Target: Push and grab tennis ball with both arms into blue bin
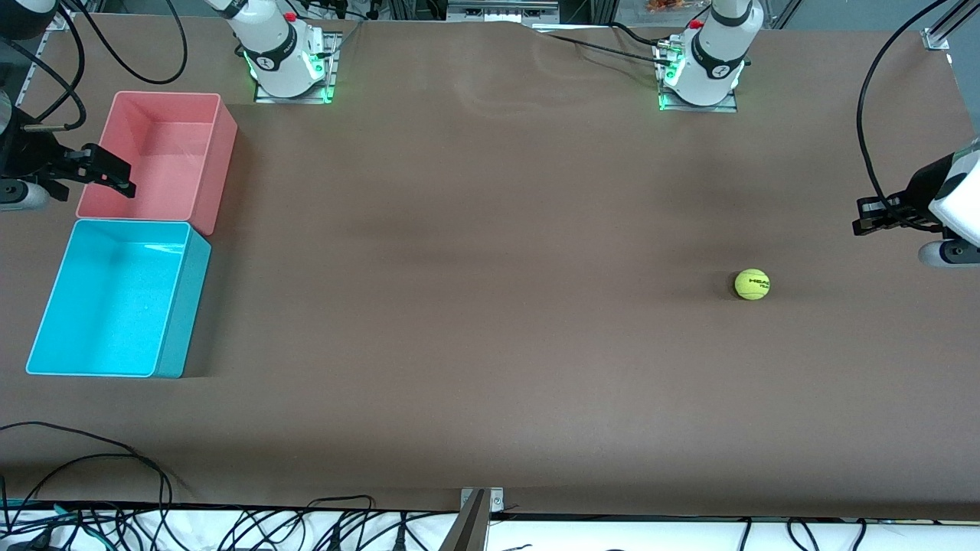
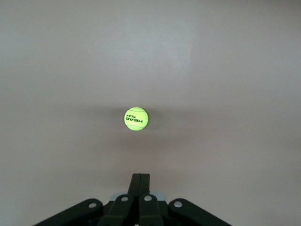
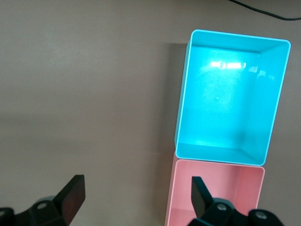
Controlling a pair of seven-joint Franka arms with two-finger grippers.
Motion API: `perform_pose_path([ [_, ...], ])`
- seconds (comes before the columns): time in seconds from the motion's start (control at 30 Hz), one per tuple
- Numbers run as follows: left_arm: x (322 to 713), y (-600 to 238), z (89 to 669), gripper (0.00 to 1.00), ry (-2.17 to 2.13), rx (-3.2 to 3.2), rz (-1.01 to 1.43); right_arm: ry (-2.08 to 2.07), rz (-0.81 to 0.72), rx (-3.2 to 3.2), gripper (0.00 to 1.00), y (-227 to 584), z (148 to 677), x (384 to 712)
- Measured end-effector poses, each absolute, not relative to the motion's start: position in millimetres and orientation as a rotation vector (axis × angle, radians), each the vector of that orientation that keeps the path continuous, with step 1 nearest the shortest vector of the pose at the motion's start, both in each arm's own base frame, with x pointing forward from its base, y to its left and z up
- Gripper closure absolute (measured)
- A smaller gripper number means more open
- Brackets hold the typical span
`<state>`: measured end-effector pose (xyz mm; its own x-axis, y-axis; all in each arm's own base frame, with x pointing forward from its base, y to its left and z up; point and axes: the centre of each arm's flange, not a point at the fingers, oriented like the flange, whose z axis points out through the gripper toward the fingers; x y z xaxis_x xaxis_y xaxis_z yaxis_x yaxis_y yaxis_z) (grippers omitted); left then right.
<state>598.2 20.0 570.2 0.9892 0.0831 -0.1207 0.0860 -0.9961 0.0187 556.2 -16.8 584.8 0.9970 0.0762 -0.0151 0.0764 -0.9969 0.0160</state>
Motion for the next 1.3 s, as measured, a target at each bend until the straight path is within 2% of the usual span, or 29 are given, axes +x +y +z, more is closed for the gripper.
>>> perform_pose_path([
  [0.37,599,27,568,0.99,0.642,3.065,-0.198,0.12,-0.023,3.123,0.0,-16,585,556],
  [0.8,611,98,536,0.99,1.457,2.795,-0.185,0.121,-0.023,3.123,0.0,-16,585,556],
  [1.3,645,127,409,0.99,2.189,2.325,-0.191,0.121,-0.025,3.123,0.0,-16,585,556],
])
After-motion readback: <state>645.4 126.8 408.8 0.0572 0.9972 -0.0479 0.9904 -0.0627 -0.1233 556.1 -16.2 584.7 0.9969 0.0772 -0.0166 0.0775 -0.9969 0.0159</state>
